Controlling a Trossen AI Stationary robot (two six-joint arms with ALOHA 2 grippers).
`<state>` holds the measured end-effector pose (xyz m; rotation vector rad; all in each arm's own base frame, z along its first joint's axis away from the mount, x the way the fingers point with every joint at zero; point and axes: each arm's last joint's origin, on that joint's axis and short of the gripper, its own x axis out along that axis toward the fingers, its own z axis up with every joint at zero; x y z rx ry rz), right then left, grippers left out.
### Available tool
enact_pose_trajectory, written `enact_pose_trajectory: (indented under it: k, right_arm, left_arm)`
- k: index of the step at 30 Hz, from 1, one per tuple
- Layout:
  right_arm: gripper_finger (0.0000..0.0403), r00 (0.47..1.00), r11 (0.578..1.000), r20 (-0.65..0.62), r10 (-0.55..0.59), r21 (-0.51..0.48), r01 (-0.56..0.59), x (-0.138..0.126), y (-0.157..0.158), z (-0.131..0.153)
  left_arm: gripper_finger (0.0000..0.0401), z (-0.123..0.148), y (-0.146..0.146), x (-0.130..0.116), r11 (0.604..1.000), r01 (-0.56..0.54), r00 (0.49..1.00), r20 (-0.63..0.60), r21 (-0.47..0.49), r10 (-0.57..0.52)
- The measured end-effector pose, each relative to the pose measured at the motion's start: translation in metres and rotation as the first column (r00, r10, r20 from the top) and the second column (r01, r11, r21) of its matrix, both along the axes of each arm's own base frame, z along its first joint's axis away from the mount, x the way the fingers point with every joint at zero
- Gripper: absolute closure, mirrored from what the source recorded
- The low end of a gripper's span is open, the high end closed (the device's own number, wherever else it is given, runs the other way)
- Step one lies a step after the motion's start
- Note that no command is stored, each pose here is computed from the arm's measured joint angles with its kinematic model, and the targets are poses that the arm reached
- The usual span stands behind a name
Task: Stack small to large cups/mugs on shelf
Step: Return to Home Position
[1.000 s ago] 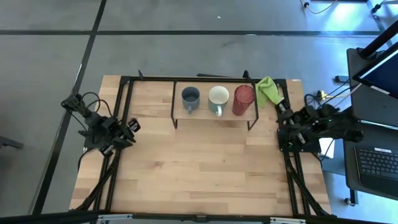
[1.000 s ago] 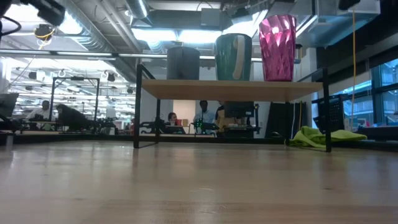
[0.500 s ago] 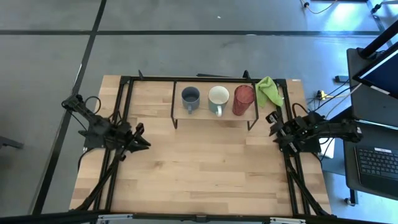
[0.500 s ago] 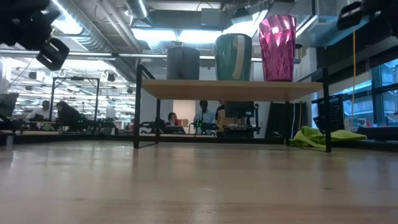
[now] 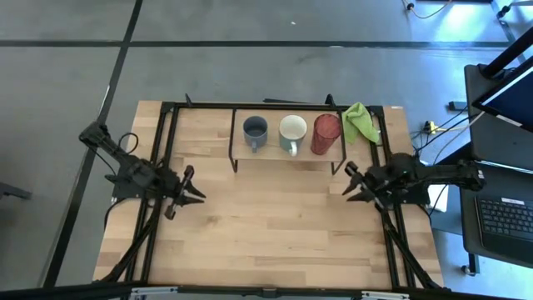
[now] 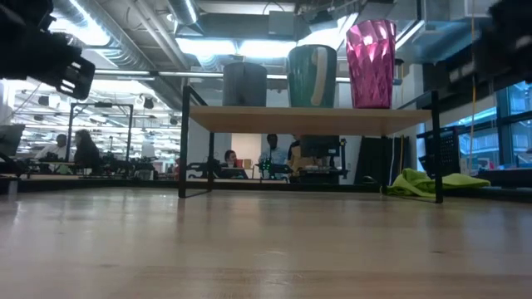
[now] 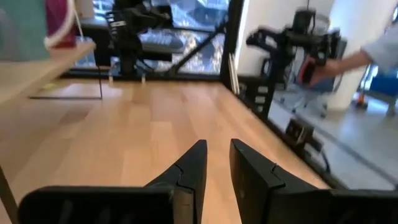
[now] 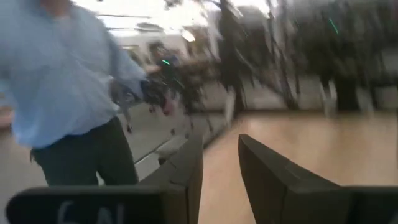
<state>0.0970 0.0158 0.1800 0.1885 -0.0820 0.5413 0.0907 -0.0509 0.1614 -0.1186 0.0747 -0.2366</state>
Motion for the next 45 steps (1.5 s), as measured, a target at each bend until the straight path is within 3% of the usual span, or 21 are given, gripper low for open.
enact_pose_trajectory:
  k: [3, 6, 45]
  right_arm:
    - [0.0298, 0.983, 0.997, -0.179, -0.027, 0.069, 0.04, 0.0016, -0.001, -0.0128]
    - [0.0298, 0.978, 0.995, -0.205, -0.022, 0.088, 0.041, 0.0026, -0.0009, -0.0139]
    - [0.0298, 0.978, 0.995, -0.205, -0.031, 0.087, 0.05, 0.0027, -0.0011, -0.014]
  left_arm:
    - [0.0337, -0.0035, -0.0019, 0.0016, 1.0, 0.023, 0.999, -0.038, 0.009, -0.022]
    - [0.0337, -0.0052, -0.0029, 0.0022, 0.999, 0.039, 0.998, -0.058, 0.006, -0.039]
    - [0.0337, -0.0049, -0.003, 0.0022, 0.999, 0.041, 0.998, -0.055, 0.006, -0.041]
